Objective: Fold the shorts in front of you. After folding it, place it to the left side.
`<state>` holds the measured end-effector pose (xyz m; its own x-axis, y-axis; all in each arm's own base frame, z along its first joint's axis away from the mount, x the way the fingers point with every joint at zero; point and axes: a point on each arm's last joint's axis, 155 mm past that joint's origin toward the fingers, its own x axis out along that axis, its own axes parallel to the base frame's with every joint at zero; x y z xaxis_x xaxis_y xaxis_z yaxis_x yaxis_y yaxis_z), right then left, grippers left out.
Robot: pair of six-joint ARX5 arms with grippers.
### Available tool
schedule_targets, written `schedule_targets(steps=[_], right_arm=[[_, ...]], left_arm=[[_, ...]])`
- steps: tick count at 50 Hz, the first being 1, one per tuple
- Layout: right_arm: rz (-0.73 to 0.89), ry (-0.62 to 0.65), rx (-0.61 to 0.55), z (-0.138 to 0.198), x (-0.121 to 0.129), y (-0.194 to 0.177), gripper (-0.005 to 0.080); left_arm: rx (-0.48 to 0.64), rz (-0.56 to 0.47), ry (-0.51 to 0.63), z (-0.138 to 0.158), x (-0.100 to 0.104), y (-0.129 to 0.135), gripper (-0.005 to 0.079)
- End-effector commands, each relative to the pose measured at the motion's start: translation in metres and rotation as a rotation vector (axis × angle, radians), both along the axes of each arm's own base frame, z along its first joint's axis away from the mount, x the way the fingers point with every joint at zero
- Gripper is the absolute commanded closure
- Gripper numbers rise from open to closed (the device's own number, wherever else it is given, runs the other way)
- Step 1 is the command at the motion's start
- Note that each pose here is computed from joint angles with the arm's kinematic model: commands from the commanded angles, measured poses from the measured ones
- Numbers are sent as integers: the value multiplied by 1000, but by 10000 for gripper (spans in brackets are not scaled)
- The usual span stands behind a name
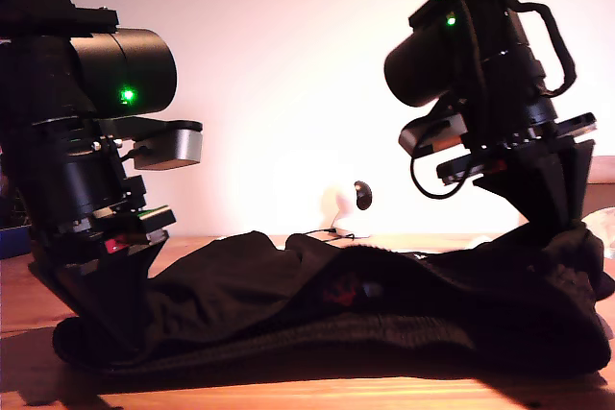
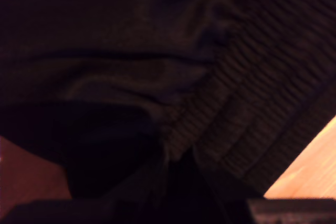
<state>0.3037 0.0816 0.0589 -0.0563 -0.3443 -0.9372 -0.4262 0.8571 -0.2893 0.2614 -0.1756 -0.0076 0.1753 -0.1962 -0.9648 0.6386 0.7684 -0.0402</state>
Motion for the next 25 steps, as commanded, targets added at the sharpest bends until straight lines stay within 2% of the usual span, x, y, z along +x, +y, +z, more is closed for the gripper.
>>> schedule_targets(steps=[1,15,24,25], right_arm=[[-33,4,-62,10,-2,-30,765],[-122,-24,-47,7,9,-54,765],[-136,-46,-3,2,15,-48,764],[-141,-39,31,-1,14,-42,763]], left_arm=[[205,60,208,-48,-52,62,618],[224,121,230,-48,-51,78,618],[215,139,219,-48,-46,80,617],[215,140,219,-48,-46,80,617]])
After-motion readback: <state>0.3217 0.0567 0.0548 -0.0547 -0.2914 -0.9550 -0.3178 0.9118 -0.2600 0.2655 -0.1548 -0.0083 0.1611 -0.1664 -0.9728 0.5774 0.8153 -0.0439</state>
